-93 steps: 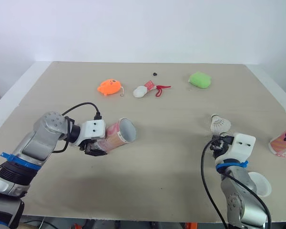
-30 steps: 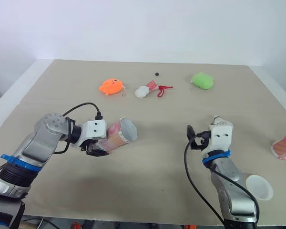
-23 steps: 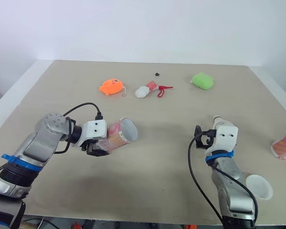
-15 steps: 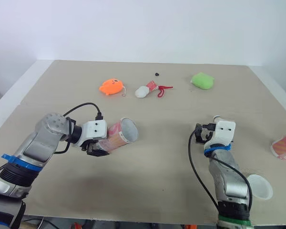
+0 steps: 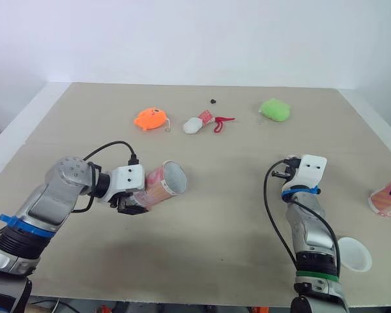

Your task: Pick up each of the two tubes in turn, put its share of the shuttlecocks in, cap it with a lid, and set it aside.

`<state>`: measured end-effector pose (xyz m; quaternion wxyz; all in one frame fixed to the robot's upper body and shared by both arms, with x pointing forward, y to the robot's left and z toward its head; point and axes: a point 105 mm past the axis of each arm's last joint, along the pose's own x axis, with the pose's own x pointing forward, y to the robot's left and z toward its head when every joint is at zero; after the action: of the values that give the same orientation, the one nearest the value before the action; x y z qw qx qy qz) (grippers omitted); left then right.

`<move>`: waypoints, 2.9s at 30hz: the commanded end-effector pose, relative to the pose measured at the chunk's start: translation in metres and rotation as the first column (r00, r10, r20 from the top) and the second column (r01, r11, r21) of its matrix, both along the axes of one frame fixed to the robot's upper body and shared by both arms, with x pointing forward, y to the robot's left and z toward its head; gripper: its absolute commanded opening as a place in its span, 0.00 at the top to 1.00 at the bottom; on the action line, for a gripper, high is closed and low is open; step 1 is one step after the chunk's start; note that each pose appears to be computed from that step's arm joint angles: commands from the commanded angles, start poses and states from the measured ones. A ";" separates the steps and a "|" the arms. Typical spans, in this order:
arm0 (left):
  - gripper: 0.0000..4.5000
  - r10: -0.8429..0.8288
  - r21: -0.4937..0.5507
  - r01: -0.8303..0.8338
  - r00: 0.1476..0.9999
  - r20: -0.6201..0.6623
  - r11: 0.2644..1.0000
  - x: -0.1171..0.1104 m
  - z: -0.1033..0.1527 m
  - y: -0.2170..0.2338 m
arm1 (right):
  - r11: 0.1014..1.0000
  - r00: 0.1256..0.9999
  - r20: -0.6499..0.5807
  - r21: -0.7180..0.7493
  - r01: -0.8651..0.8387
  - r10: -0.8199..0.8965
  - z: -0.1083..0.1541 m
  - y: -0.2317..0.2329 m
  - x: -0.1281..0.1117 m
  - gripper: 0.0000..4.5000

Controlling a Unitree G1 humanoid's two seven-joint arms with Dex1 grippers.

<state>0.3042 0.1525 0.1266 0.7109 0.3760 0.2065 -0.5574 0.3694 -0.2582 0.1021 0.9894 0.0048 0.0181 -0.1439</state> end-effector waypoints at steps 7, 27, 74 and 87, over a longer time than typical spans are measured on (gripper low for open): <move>0.23 -0.018 0.000 0.018 0.999 -0.039 1.000 -0.004 -0.010 -0.004 | 0.352 0.322 0.187 -0.162 -0.922 0.928 0.098 0.146 -0.069 1.00; 0.23 -0.007 -0.009 0.007 0.999 -0.042 1.000 -0.005 -0.011 -0.006 | -0.211 -0.149 -0.184 -0.386 -0.898 0.972 0.108 0.231 -0.108 0.72; 0.23 -0.003 -0.035 0.002 1.000 -0.030 0.999 -0.001 -0.011 -0.012 | -0.448 -0.221 -0.477 -0.436 -0.781 0.851 0.132 0.253 -0.078 0.99; 0.23 -0.009 -0.390 0.078 0.984 0.178 0.917 0.011 0.044 -0.065 | -0.194 -0.125 -0.351 -0.168 -0.967 0.928 0.141 0.139 -0.088 0.65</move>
<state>0.3148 0.0945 0.1538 0.7678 0.2720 0.0668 -0.5762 0.2938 -0.1123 0.2335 0.7410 -0.2050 0.0436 0.6380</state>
